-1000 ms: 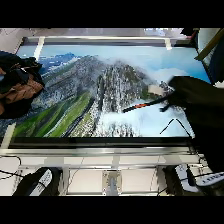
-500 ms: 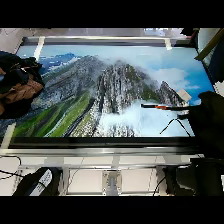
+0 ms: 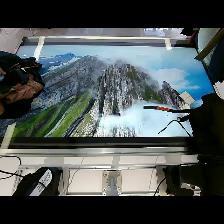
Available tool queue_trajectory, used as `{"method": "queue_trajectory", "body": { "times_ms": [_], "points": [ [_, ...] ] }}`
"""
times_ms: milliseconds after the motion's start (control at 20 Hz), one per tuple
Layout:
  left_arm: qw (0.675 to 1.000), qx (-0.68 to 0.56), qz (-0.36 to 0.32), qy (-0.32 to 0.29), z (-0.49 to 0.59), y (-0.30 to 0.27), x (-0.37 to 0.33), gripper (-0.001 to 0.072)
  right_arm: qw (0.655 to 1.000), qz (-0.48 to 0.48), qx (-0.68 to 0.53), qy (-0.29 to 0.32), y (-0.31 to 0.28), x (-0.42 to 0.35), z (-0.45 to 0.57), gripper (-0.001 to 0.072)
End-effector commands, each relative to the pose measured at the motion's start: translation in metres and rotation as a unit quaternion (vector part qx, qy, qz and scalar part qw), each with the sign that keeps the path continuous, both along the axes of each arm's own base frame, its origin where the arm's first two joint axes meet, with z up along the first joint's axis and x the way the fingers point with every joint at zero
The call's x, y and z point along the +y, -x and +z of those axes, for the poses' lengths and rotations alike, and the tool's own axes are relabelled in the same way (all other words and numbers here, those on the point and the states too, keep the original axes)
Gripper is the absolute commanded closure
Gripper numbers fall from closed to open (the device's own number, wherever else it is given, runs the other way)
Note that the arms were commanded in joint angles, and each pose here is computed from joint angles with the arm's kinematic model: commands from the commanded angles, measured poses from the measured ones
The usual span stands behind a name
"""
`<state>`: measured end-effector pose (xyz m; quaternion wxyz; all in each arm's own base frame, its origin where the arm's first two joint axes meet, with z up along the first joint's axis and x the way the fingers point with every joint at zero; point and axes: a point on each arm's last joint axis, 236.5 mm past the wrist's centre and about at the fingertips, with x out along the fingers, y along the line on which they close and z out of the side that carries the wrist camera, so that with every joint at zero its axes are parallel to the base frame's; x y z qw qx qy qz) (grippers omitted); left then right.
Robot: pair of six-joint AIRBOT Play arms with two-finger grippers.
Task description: Fold the clothes and pants, and hang the long-sleeved shirts on hangers.
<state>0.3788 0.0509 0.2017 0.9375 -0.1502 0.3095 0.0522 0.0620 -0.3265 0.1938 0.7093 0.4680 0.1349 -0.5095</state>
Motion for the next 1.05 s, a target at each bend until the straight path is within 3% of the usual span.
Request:
{"method": "queue_trajectory", "body": {
  "times_ms": [0,100,200,450,650,800,1000],
  "points": [
    [1.000,-0.001,0.000,0.001,0.001,0.000,-0.001,0.0053,0.992,0.000,-0.063,0.105,-0.021,-0.012,0.088,0.0264],
    [1.000,-0.001,0.000,0.002,0.000,0.000,-0.001,0.0053,0.972,0.055,-0.157,0.169,-0.065,0.001,0.154,0.0264],
    [1.000,0.000,0.000,0.001,0.000,0.000,-0.001,0.0053,0.942,0.165,-0.238,0.167,-0.127,0.044,0.186,0.0264],
    [1.000,0.001,-0.001,0.001,0.000,0.000,-0.001,0.0052,0.849,0.486,-0.132,0.157,-0.243,0.198,0.141,0.0264],
    [1.000,0.001,-0.001,0.001,0.000,0.000,-0.001,0.0053,0.776,0.612,-0.006,0.155,-0.262,0.269,0.084,0.0264],
    [1.000,0.001,-0.001,0.002,0.000,0.000,-0.001,0.0053,0.725,0.671,0.010,0.152,-0.264,0.315,0.074,0.0264],
    [1.000,0.001,-0.001,0.002,0.000,0.000,-0.001,0.0052,0.700,0.698,0.008,0.154,-0.264,0.338,0.072,0.0265]
  ]
}}
